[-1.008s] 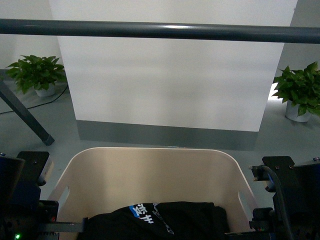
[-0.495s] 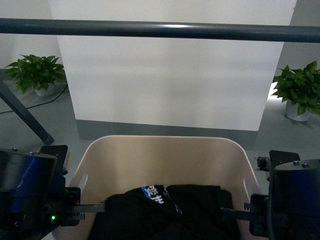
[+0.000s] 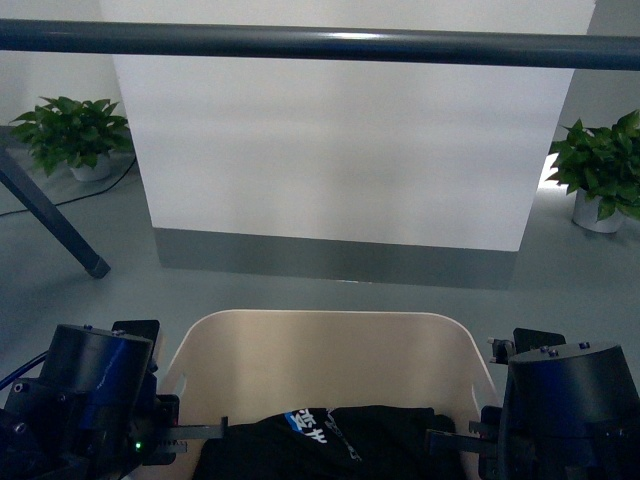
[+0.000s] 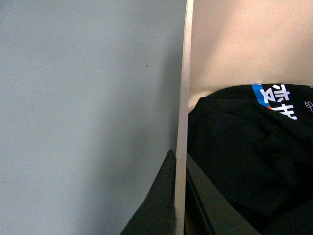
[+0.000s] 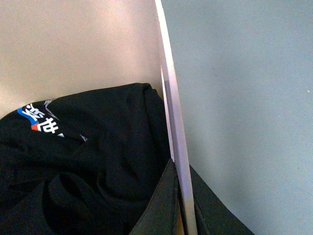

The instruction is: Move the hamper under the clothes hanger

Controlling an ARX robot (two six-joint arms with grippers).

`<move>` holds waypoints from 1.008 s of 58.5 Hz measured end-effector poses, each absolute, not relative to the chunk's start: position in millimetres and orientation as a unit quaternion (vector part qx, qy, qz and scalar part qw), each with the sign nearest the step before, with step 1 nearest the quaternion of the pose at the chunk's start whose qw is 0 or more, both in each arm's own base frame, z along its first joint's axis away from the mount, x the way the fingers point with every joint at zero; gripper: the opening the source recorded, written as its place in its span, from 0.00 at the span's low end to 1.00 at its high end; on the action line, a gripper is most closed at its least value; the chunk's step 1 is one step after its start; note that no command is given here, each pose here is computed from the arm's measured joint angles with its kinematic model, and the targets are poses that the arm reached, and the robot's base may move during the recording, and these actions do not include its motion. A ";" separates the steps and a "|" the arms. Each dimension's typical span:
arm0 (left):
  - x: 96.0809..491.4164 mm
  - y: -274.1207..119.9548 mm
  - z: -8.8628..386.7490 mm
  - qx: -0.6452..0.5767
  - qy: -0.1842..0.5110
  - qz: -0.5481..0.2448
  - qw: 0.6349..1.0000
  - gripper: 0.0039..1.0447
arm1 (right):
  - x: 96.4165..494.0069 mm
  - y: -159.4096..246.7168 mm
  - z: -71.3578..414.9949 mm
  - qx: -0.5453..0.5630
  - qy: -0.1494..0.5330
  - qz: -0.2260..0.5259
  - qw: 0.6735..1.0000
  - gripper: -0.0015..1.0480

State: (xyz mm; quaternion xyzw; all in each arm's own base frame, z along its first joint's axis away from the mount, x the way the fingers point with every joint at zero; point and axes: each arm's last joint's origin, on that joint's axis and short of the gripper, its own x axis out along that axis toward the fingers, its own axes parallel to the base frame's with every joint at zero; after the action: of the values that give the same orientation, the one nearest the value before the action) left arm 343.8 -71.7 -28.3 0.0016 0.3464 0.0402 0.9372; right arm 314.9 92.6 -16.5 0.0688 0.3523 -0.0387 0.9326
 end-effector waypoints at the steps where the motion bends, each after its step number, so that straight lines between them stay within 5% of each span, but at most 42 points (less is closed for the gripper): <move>1: 344.0 -71.9 -28.6 0.002 0.345 0.041 0.938 0.04 | 315.4 92.6 -18.1 0.069 0.353 -0.039 0.932 0.03; 59: 340.4 -84.8 -57.2 -0.008 0.340 0.043 0.939 0.04 | 319.1 89.8 -45.8 0.064 0.352 -0.063 0.932 0.03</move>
State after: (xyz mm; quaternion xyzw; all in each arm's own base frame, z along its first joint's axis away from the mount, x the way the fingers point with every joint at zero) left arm 340.4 -84.8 -57.2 -0.0081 0.3404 0.0429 0.9393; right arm 319.1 89.8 -45.8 0.0635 0.3518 -0.0626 0.9318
